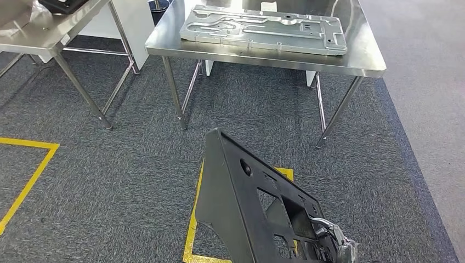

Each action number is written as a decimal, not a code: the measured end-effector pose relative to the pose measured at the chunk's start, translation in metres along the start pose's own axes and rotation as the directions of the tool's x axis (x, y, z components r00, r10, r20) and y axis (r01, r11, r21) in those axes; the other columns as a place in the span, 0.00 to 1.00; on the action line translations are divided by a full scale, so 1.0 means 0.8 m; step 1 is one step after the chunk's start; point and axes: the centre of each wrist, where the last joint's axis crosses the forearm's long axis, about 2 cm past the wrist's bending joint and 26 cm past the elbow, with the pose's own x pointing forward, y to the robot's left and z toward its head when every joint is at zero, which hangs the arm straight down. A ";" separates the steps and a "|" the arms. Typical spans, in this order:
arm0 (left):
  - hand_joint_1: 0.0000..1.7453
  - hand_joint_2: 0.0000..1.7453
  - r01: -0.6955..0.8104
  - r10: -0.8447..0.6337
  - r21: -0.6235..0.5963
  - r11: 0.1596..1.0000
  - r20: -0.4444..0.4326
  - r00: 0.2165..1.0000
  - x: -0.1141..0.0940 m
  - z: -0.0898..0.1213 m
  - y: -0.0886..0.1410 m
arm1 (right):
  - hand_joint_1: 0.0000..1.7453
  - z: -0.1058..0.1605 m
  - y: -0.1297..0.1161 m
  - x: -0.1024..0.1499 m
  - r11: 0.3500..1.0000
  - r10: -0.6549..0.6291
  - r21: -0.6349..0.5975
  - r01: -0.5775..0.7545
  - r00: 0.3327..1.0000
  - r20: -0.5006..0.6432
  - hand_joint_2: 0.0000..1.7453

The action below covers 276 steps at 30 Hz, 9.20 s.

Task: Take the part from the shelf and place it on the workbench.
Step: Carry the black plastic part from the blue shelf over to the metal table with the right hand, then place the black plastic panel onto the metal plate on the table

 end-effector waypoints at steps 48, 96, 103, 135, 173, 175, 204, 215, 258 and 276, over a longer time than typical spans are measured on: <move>0.00 0.00 0.224 -0.228 -0.150 0.963 -0.009 0.974 0.011 -0.011 0.016 | 1.00 -0.213 0.028 -0.059 0.487 0.874 -0.146 -0.861 0.480 0.082 1.00; 0.00 0.00 0.241 -0.246 -0.178 0.954 -0.002 0.969 0.015 -0.014 0.019 | 1.00 -0.259 0.078 -0.048 0.434 0.837 -0.153 -0.888 0.334 0.433 1.00; 0.00 0.00 0.241 -0.245 -0.172 0.955 0.001 0.970 0.017 -0.016 0.022 | 1.00 -0.276 0.070 -0.025 0.436 0.878 -0.261 -0.861 0.343 0.333 1.00; 0.00 0.00 0.235 -0.238 -0.162 0.958 0.001 0.971 0.019 -0.018 0.027 | 1.00 -0.304 0.044 -0.083 0.422 0.876 -0.090 -0.902 0.381 0.297 1.00; 0.00 0.00 0.201 -0.207 -0.178 0.963 -0.015 0.978 0.015 -0.016 0.027 | 0.00 -0.274 0.032 -0.141 0.471 0.870 0.058 -0.880 0.474 0.132 1.00; 0.00 0.00 0.190 -0.196 -0.183 0.965 -0.016 0.981 0.015 -0.016 0.026 | 0.00 -0.273 0.030 -0.142 0.471 0.871 0.055 -0.880 0.474 0.126 1.00; 0.00 0.00 0.161 -0.167 -0.198 0.967 -0.012 0.986 0.016 -0.015 0.022 | 0.00 -0.260 0.028 -0.148 0.470 0.872 0.073 -0.880 0.475 0.120 1.00; 0.00 0.00 0.150 -0.156 -0.203 0.968 -0.013 0.988 0.015 -0.015 0.021 | 0.00 -0.244 0.027 -0.155 0.457 0.876 0.097 -0.884 0.466 0.127 1.00; 0.00 0.00 0.048 -0.056 -0.148 0.988 -0.050 0.997 0.002 -0.008 0.021 | 0.00 -0.067 0.034 -0.185 0.952 0.261 0.231 -0.199 0.923 -0.282 0.75; 0.00 0.00 -0.080 0.072 -0.095 0.992 -0.085 0.994 -0.005 -0.002 0.012 | 0.00 0.198 -0.020 -0.257 0.981 -0.175 -0.162 0.110 0.127 -0.976 0.00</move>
